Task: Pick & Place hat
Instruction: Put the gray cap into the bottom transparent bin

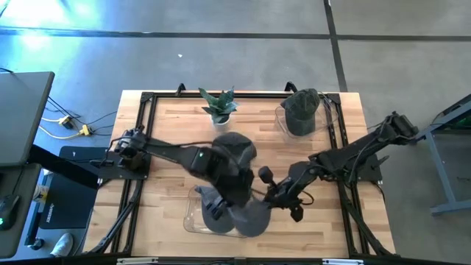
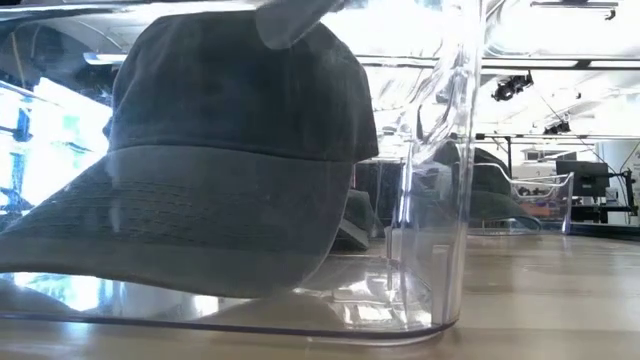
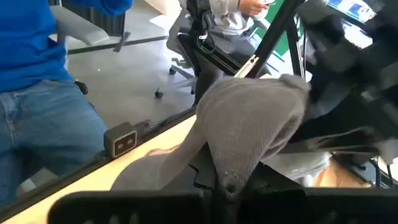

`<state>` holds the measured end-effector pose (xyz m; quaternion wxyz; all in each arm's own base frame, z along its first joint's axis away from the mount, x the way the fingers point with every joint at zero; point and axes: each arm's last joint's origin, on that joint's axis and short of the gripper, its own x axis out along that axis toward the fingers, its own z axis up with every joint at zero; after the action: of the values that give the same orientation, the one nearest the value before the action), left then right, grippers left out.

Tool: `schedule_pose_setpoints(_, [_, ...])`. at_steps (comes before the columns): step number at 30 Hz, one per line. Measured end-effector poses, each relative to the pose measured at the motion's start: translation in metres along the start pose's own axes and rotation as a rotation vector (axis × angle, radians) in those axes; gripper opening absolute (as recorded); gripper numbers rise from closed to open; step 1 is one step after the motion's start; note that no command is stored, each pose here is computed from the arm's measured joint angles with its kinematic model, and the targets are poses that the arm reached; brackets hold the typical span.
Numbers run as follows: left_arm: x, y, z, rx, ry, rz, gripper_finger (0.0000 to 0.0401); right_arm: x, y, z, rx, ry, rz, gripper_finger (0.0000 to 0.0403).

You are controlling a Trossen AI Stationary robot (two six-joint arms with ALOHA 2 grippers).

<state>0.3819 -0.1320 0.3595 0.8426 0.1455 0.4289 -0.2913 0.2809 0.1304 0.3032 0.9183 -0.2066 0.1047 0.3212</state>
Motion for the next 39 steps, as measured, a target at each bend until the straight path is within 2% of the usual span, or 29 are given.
schedule_pose_setpoints(5, [-0.013,-0.033,0.005,0.004,0.012,0.042,0.0012,0.007,-0.01,0.023,0.002,-0.051,-0.008,0.0007])
schedule_pose_setpoints(8, [-0.008,-0.051,0.003,-0.026,0.081,0.094,0.0012,0.021,-0.011,0.017,-0.016,-0.026,-0.005,0.0004])
schedule_pose_setpoints(11, [-0.005,-0.067,0.001,-0.044,0.14,0.196,0.0012,0.037,-0.011,0.005,-0.044,0.014,-0.02,0.0011])
schedule_pose_setpoints(19, [-0.008,-0.098,-0.006,-0.113,0.215,0.483,0.0012,0.063,-0.015,-0.007,-0.108,-0.026,-0.061,0.0008])
schedule_pose_setpoints(25, [-0.014,-0.121,-0.018,-0.141,0.285,0.675,0.0012,0.077,-0.025,-0.018,-0.13,-0.05,-0.138,0.0008])
schedule_pose_setpoints(31, [-0.003,-0.127,-0.028,-0.16,0.3,0.762,0.0012,0.088,-0.032,-0.034,-0.17,-0.012,-0.169,0.0012])
schedule_pose_setpoints(39, [0.006,-0.147,-0.033,-0.189,0.271,0.745,0.0012,0.088,-0.035,-0.038,-0.143,-0.005,-0.154,0.001])
